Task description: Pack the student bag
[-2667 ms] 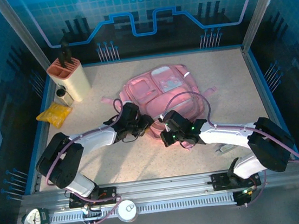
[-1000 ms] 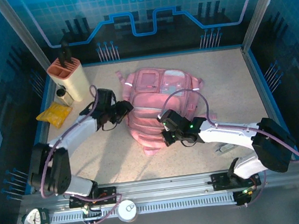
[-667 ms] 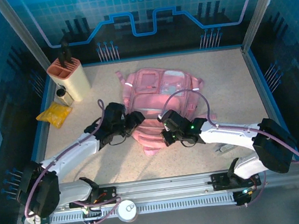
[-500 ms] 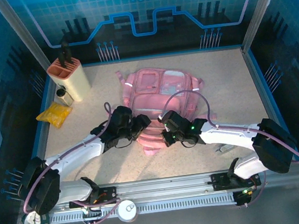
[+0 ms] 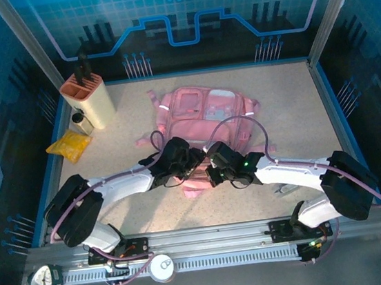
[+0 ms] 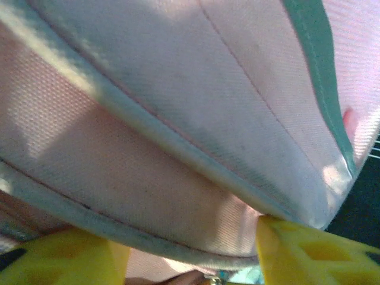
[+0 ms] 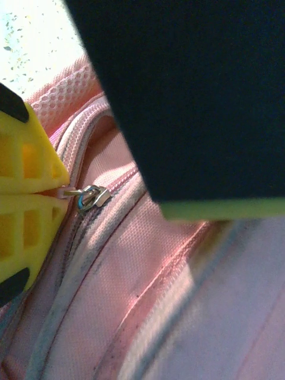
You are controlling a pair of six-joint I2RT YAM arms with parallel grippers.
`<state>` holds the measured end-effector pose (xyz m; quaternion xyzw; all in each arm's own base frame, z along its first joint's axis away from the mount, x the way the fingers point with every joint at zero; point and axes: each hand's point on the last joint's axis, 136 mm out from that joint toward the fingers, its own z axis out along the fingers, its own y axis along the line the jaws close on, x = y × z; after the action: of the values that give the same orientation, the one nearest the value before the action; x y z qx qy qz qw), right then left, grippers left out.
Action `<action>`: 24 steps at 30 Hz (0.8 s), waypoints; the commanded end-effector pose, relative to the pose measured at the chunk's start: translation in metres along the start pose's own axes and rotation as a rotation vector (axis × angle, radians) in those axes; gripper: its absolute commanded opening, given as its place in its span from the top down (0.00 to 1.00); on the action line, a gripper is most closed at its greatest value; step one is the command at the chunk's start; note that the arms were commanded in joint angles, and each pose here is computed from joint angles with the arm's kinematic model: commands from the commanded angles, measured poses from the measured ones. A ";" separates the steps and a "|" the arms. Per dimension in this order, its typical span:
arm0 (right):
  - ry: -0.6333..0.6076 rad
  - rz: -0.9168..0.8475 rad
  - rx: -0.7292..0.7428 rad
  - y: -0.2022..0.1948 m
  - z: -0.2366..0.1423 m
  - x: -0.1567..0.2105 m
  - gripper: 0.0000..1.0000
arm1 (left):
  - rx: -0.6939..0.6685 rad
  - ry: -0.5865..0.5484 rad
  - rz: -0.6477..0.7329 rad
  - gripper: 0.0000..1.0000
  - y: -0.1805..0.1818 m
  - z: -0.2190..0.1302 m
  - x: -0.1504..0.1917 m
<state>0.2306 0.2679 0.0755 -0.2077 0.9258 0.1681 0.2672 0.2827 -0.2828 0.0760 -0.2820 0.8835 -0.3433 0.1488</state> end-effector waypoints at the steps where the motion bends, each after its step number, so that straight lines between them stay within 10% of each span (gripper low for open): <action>1: 0.002 0.006 -0.026 0.008 -0.001 0.001 1.00 | 0.026 -0.070 0.000 0.53 -0.013 0.007 -0.011; 14: 0.030 0.058 0.090 -0.025 -0.012 0.015 1.00 | -0.133 -0.182 0.045 1.00 0.022 -0.005 -0.035; 24: 0.049 0.096 0.173 -0.056 -0.026 0.021 1.00 | -0.193 -0.246 0.066 1.00 0.048 -0.034 -0.060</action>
<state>0.2376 0.2336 0.0827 -0.1583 0.9383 0.1426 0.2725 0.2976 -0.2484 0.0840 -0.2969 0.8845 -0.2994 0.1998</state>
